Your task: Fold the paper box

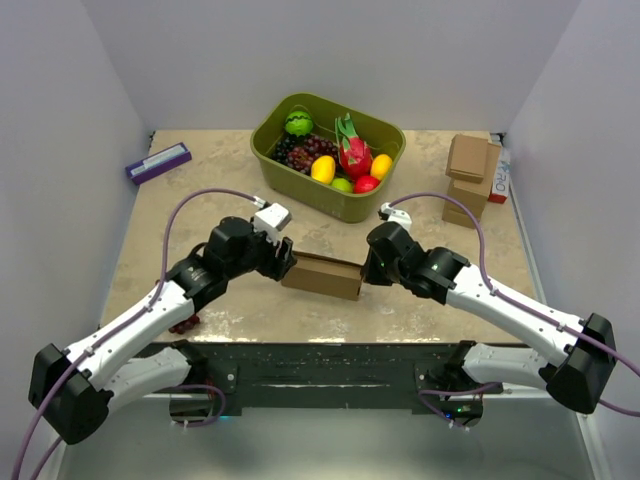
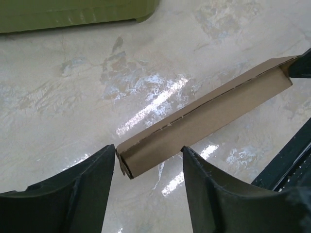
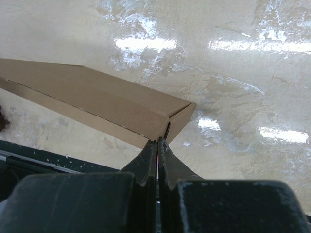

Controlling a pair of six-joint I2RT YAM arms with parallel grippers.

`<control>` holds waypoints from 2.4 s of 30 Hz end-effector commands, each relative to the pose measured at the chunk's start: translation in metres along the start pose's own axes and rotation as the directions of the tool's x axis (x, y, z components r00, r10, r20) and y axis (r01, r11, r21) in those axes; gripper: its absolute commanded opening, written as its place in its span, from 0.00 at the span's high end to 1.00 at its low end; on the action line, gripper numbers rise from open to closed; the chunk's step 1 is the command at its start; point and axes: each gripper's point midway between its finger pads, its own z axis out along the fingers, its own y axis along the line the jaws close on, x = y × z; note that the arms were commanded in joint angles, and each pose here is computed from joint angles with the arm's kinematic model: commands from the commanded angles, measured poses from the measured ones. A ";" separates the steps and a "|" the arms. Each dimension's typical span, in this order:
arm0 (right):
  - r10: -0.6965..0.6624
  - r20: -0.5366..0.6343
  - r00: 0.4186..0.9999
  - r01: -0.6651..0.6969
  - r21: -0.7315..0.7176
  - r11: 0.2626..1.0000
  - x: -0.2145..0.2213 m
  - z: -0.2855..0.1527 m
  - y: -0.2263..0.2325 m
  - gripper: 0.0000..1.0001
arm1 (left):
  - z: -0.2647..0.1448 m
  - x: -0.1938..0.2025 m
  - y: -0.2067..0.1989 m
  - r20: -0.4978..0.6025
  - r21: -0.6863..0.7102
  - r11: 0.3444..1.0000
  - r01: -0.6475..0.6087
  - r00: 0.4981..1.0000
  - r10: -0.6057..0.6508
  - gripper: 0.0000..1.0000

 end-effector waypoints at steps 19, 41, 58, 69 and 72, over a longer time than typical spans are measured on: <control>-0.004 -0.002 1.000 0.004 -0.001 1.000 0.000 -0.001 0.003 1.00 | -0.004 -0.013 0.011 0.013 0.007 0.994 0.108 0.994 -0.108 0.47; -0.020 -0.026 0.999 0.020 -0.003 1.000 0.006 0.007 0.004 1.00 | 0.002 -0.006 0.012 -0.010 0.005 0.993 0.117 0.993 -0.117 0.72; -0.019 -0.026 0.999 0.019 -0.001 1.000 0.006 0.006 0.003 1.00 | -0.014 -0.039 0.020 0.050 -0.046 0.990 0.133 0.990 -0.131 0.48; -0.017 -0.024 1.000 0.017 0.002 1.000 0.006 0.006 0.002 1.00 | 0.009 -0.044 0.030 0.082 -0.044 0.961 0.274 0.960 -0.269 0.49; -0.018 -0.021 1.000 0.018 0.006 1.000 0.006 0.005 0.001 1.00 | 0.012 -0.028 0.027 0.052 -0.033 0.954 0.297 0.954 -0.295 0.51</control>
